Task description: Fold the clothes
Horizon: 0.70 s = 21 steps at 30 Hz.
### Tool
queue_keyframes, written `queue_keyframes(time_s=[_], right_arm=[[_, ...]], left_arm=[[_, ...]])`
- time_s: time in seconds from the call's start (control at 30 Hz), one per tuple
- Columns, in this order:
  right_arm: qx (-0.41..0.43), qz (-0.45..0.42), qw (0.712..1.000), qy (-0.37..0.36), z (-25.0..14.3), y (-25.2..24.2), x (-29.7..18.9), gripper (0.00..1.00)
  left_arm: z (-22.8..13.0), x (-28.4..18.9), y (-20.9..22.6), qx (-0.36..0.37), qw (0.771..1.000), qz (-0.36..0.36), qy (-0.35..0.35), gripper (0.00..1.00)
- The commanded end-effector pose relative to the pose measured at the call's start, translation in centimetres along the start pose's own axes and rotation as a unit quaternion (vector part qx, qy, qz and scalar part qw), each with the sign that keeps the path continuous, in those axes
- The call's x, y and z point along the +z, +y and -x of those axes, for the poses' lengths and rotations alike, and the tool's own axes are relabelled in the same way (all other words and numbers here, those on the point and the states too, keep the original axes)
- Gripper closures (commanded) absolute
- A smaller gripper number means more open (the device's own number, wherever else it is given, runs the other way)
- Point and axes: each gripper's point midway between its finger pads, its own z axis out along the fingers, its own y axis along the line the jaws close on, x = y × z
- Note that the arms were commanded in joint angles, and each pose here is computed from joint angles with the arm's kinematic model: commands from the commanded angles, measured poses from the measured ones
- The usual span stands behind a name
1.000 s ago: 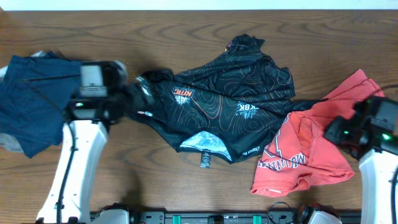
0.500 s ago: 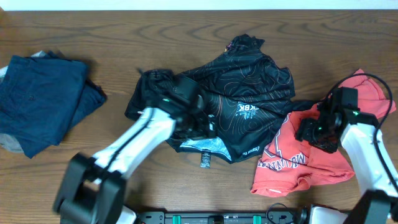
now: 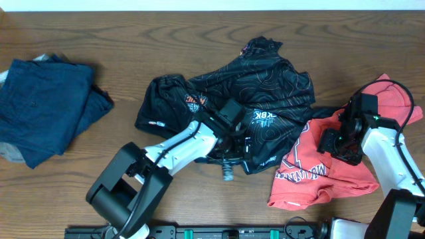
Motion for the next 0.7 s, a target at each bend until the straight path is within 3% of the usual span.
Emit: queue_keyframes(time_s=[0.0, 0.03, 0.07, 0.17, 0.3, 0.33, 0.37, 0.4, 0.47, 0.53, 0.6, 0.67], right_arm=[[-0.002, -0.016, 1.0, 0.001, -0.2, -0.3, 0.1, 0.37], [-0.002, -0.016, 1.0, 0.001, -0.2, -0.4, 0.1, 0.37], [-0.002, -0.018, 1.0, 0.001, -0.2, -0.4, 0.1, 0.37], [-0.001, -0.028, 1.0, 0.004, -0.3, -0.8, 0.1, 0.37], [0.003, -0.043, 0.999, 0.003, -0.4, -1.3, 0.1, 0.43], [0.003, -0.043, 0.999, 0.003, -0.4, -1.3, 0.1, 0.47], [0.003, -0.043, 0.999, 0.003, -0.4, -1.3, 0.1, 0.6], [0.003, -0.043, 0.999, 0.003, -0.4, -1.3, 0.1, 0.67], [-0.004, -0.023, 1.0, 0.005, -0.4, -0.6, 0.1, 0.72], [-0.045, 0.053, 0.998, 0.008, -0.4, 2.1, 0.0, 0.67], [-0.068, 0.104, 0.992, 0.006, -0.4, 3.9, -0.2, 0.49], [-0.061, 0.108, 0.992, 0.004, -0.2, 4.0, -0.3, 0.39]], left_arm=[[-1.0, 2.2, 0.9, 0.0, 0.999, 0.021, 0.024, 0.36], [-1.2, 2.5, 0.9, 0.001, 0.999, 0.023, 0.026, 0.44], [-1.2, 2.8, 1.2, -0.001, 0.999, 0.028, 0.028, 0.62], [-1.1, 3.0, 2.4, -0.01, 0.998, 0.05, 0.028, 0.94], [0.3, 1.7, 5.9, -0.031, 0.994, 0.1, 0.015, 0.94], [0.7, 1.2, 7.0, -0.037, 0.993, 0.113, 0.011, 0.94], [1.3, 0.6, 8.2, -0.045, 0.991, 0.126, 0.009, 0.94], [1.8, -0.2, 9.6, -0.055, 0.989, 0.14, 0.005, 0.94], [3.3, -1.9, 12.4, -0.083, 0.984, 0.157, -0.001, 0.94], [4.5, -3.5, 14.5, -0.109, 0.982, 0.153, -0.005, 0.94], [5.8, -5.1, 16.4, -0.138, 0.979, 0.147, -0.016, 0.94], [6.9, -6.4, 18.1, -0.167, 0.976, 0.135, -0.028, 0.94]])
